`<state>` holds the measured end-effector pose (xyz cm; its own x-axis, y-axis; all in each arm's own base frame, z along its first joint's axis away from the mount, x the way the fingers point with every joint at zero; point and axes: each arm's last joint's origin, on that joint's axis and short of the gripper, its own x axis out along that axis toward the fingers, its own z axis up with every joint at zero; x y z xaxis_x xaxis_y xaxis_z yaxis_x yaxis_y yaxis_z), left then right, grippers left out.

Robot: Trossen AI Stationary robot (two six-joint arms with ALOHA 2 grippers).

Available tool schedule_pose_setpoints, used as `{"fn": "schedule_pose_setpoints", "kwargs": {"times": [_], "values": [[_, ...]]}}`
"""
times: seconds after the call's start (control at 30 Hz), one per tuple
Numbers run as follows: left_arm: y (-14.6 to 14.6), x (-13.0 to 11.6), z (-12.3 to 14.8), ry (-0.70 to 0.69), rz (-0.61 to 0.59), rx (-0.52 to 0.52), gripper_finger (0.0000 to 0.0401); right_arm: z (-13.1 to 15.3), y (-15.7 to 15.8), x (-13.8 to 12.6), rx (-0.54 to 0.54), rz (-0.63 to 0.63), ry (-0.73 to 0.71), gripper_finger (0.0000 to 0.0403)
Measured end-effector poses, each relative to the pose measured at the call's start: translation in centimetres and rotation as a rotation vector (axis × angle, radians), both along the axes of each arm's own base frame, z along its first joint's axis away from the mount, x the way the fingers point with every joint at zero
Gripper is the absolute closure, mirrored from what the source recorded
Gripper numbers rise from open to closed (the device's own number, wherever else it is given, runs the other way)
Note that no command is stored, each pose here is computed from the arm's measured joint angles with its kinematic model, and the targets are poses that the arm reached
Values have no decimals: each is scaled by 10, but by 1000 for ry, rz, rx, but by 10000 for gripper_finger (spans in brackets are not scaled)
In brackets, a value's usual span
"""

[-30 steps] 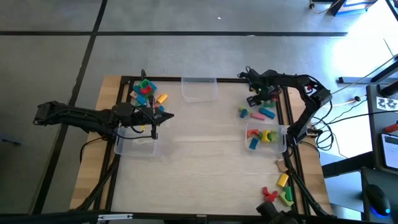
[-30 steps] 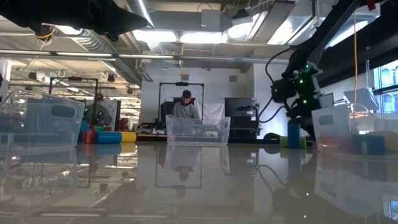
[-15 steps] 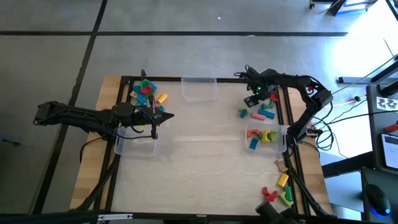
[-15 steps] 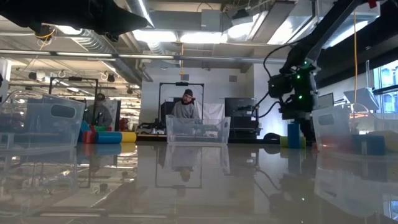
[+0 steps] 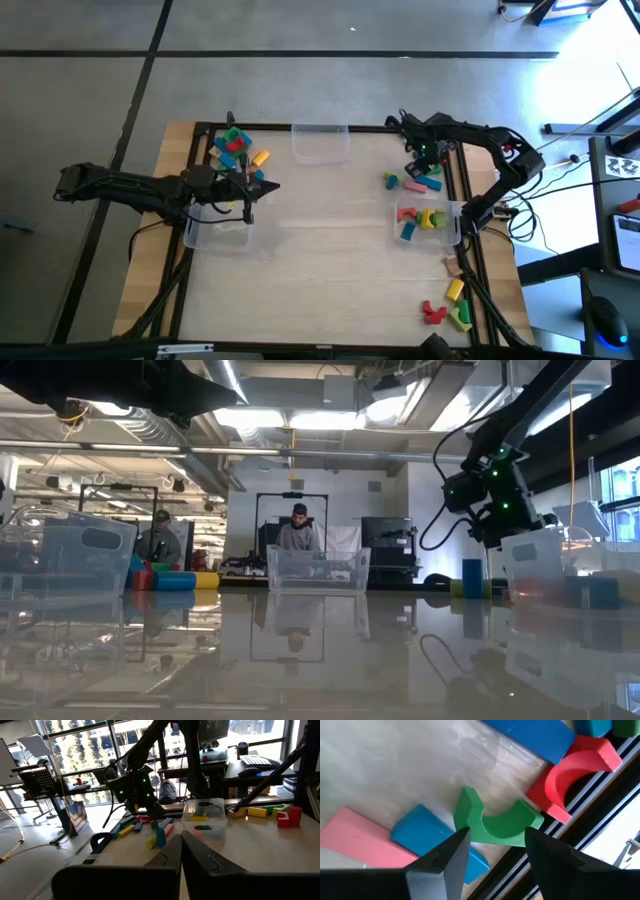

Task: Sort blocks by size
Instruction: Put the green arch block into the bottom right transparent bin

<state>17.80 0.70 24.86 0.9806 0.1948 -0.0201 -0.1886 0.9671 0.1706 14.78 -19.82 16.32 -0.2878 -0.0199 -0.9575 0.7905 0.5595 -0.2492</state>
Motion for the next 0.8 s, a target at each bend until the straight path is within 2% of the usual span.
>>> {"fn": "schedule_pose_setpoints", "kwargs": {"times": [0.37, 0.6, 0.7, 0.8], "values": [[0, 0, 1, -5, 0, 21, 397, -2, 2, 0, 3, 51, 10, 208], [0, 0, 1, -5, 0, 23, 397, 25, 2, 0, -5, 62, -36, 208], [0, 0, 1, -4, 0, 23, 397, 25, 7, -2, 54, 92, -40, 208], [0, 0, 0, 1, 0, 16, 397, 19, 10, -4, 64, 123, -38, 208]]}}
